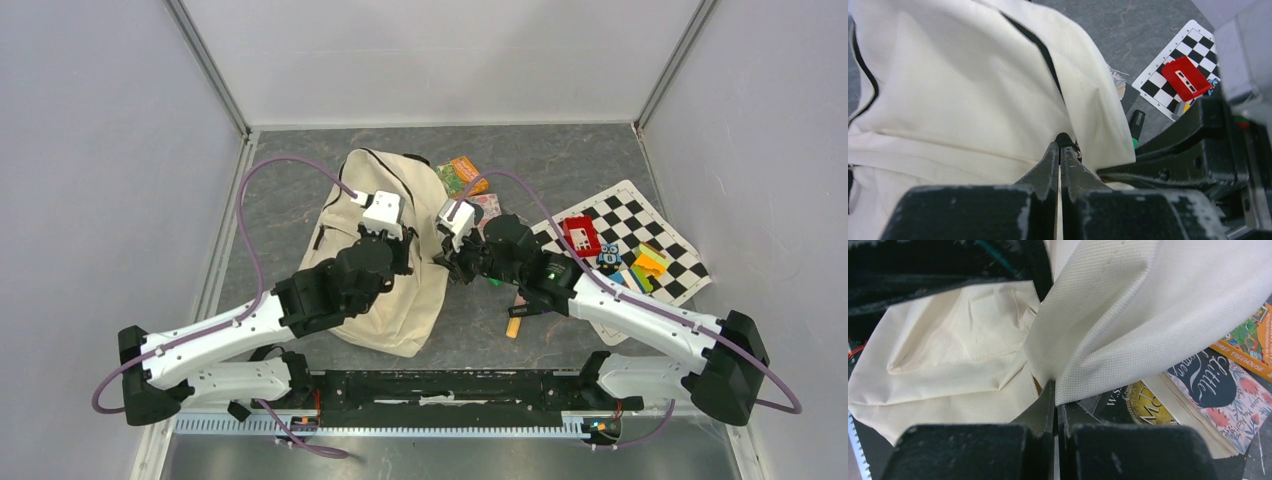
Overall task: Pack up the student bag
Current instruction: Unzip the student bag at the center of the board.
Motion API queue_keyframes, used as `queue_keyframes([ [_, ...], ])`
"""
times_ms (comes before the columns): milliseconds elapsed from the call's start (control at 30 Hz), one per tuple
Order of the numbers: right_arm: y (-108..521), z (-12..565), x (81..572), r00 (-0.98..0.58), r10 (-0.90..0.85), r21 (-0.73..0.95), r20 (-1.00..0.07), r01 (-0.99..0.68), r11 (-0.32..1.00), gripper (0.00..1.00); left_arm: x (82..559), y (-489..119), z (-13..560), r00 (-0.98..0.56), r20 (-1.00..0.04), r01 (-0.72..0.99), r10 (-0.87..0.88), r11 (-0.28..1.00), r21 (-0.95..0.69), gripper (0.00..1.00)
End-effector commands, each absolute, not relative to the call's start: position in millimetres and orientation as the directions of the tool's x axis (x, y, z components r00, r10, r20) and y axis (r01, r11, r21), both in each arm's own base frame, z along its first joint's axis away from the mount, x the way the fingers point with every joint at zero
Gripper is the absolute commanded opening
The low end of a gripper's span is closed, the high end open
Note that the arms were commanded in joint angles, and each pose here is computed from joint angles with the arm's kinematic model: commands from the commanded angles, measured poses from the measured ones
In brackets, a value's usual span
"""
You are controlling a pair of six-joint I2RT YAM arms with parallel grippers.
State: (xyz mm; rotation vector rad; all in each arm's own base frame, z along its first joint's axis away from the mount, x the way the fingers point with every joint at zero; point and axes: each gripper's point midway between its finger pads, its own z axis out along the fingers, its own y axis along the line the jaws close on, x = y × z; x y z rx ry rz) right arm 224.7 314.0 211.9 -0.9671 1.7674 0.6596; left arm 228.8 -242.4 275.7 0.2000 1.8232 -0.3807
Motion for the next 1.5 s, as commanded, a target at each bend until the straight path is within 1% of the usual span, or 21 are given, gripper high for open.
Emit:
queue_keyframes([
  [0,329.9,234.1,216.9,-0.106,-0.315,-0.057,-0.943,-0.881,0.469,0.0,239.5,-234.0,332.4,-0.155,-0.983,0.311,-0.102,0.939,-0.146,0.02],
  [100,335.2,225.5,203.6,-0.106,-0.343,-0.056,-0.933,-0.9,0.431,0.0,246.2,-223.8,347.9,-0.124,-0.987,0.288,-0.098,0.949,-0.13,0.02],
  [200,340.0,215.4,188.8,-0.117,-0.368,-0.043,-0.923,-0.916,0.398,0.0,253.3,-218.5,361.7,-0.108,-0.989,0.302,-0.103,0.944,-0.132,0.02],
  [333,341.9,204.6,173.3,-0.131,-0.36,-0.022,-0.924,-0.92,0.392,0.0,264.0,-211.1,370.8,-0.11,-0.986,0.32,-0.126,0.935,-0.155,0.02],
  [433,340.4,203.6,167.1,-0.179,-0.307,0.037,-0.935,-0.907,0.418,0.0,265.6,-213.6,365.1,-0.132,-0.985,0.354,-0.112,0.923,-0.153,0.02],
  [500,336.1,204.5,167.3,-0.195,-0.276,0.055,-0.941,-0.895,0.443,0.0,259.6,-223.3,357.4,-0.143,-0.987,0.424,-0.074,0.896,-0.129,0.02],
  [533,331.7,206.6,170.9,-0.202,-0.262,0.057,-0.944,-0.879,0.474,0.02,254.5,-229.7,350.2,-0.152,-0.987,0.472,-0.047,0.874,-0.115,0.02],
  [567,327.0,209.7,176.2,-0.201,-0.249,0.049,-0.947,-0.86,0.508,0.08,248.9,-234.0,343.6,-0.16,-0.987,0.509,-0.03,0.854,-0.109,0.02],
  [600,322.0,214.1,180.4,-0.192,-0.24,0.036,-0.952,-0.845,0.534,0.18,243.4,-238.4,337.2,-0.17,-0.985,0.544,-0.017,0.832,-0.109,0.02],
  [667,310.2,223.3,187.9,-0.171,-0.229,0.006,-0.958,-0.812,0.584,0.35,230.0,-245.1,321.4,-0.193,-0.981,0.612,0.009,0.783,-0.113,0.02],
  [700,304.3,229.2,190.7,-0.156,-0.225,-0.011,-0.962,-0.799,0.602,0.45,222.9,-249.3,315.6,-0.204,-0.979,0.646,0.018,0.754,-0.12,0.02],
  [733,298.3,235.1,192.8,-0.136,-0.225,-0.032,-0.965,-0.788,0.614,0.52,216.1,-252.1,308.0,-0.219,-0.975,0.672,0.03,0.729,-0.128,0.02],
  [800,291.7,247.9,194.1,-0.09,-0.231,-0.074,-0.969,-0.784,0.617,0.61,207.1,-254.2,296.8,-0.246,-0.968,0.698,0.043,0.701,-0.146,0.02],
  [867,287.2,259.4,194.5,-0.043,-0.241,-0.117,-0.97,-0.784,0.609,0.66,201.8,-254.7,290.4,-0.267,-0.962,0.708,0.048,0.688,-0.162,0.02],
  [967,289.2,271.7,189.7,0.034,-0.251,-0.174,-0.967,-0.81,0.56,0.69,195.0,-256.6,285.9,-0.286,-0.957,0.723,0.047,0.666,-0.184,0.02],
  [1033,297.7,275.7,181.7,0.094,-0.263,-0.215,-0.96,-0.848,0.483,0.68,190.5,-258.7,285.4,-0.297,-0.954,0.735,0.042,0.647,-0.201,0.02],
  [1133,308.7,276.4,172.9,0.137,-0.265,-0.239,-0.955,-0.882,0.405,0.62,181.2,-263.5,281.2,-0.323,-0.945,0.762,0.057,0.608,-0.223,0.02],
  [1267,327.7,283.1,151.2,0.189,-0.182,-0.234,-0.965,-0.934,0.271,0.55,170.7,-264.6,273.9,-0.351,-0.932,0.783,0.094,0.575,-0.237,0.02],
  [1467,336.7,282.4,152.5,0.206,-0.16,-0.242,-0.965,-0.936,0.256,0.49,166.1,-256.1,270.7,-0.345,-0.933,0.784,0.106,0.579,-0.224,0.02],
])
